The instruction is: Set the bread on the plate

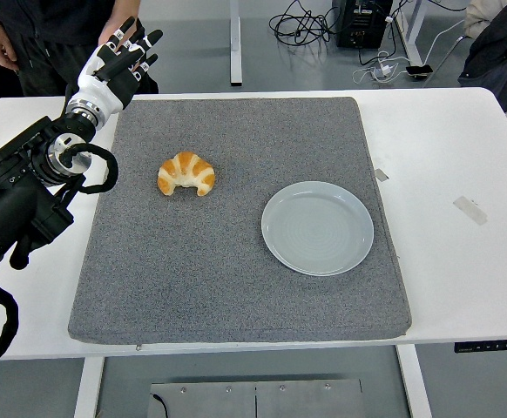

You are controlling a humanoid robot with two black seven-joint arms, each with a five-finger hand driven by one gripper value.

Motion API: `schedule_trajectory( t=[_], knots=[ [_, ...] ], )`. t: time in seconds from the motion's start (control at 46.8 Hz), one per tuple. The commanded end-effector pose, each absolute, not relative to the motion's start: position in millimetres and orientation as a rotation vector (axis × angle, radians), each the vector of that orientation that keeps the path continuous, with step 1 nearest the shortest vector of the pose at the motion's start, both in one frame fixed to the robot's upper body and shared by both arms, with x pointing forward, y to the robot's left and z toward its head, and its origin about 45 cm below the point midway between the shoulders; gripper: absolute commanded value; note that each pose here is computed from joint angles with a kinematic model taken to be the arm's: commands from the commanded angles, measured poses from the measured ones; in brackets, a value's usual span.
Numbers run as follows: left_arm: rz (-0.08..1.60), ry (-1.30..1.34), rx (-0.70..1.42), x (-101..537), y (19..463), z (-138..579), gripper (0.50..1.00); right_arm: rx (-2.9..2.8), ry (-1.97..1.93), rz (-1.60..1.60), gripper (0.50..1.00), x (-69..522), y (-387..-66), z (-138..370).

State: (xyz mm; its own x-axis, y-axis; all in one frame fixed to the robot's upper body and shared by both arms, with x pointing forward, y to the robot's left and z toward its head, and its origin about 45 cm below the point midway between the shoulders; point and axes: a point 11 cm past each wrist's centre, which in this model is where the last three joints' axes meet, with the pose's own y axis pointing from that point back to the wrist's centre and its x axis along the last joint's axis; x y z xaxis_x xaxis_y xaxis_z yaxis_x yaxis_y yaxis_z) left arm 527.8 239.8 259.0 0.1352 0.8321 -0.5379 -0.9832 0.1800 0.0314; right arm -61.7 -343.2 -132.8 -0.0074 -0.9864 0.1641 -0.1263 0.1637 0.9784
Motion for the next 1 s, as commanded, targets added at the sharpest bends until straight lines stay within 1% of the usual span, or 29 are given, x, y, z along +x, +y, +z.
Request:
schedule_trajectory(
  t=[0.0,0.791,0.919,0.983],
  knots=[
    [1.358,0.494,-0.370,527.8,239.9,259.2,0.980,1.178,-1.372,-1.020,1.000,-61.7,-343.2,-132.8],
    [1.361,0.498,-0.381,528.6,241.0,261.3,0.980,1.177,-1.373,-1.021,1.000,-61.7,-343.2,-132.8],
    [1.313,0.469,-0.371,526.7,229.5,268.1,0.980,1.177,-1.373,-1.021,1.000,-61.7,-343.2,-132.8],
    [1.290,0.451,-0.356,523.2,230.9,270.7,0.980,1.177,-1.373,-1.021,1.000,-61.7,-343.2,-132.8]
  ],
)
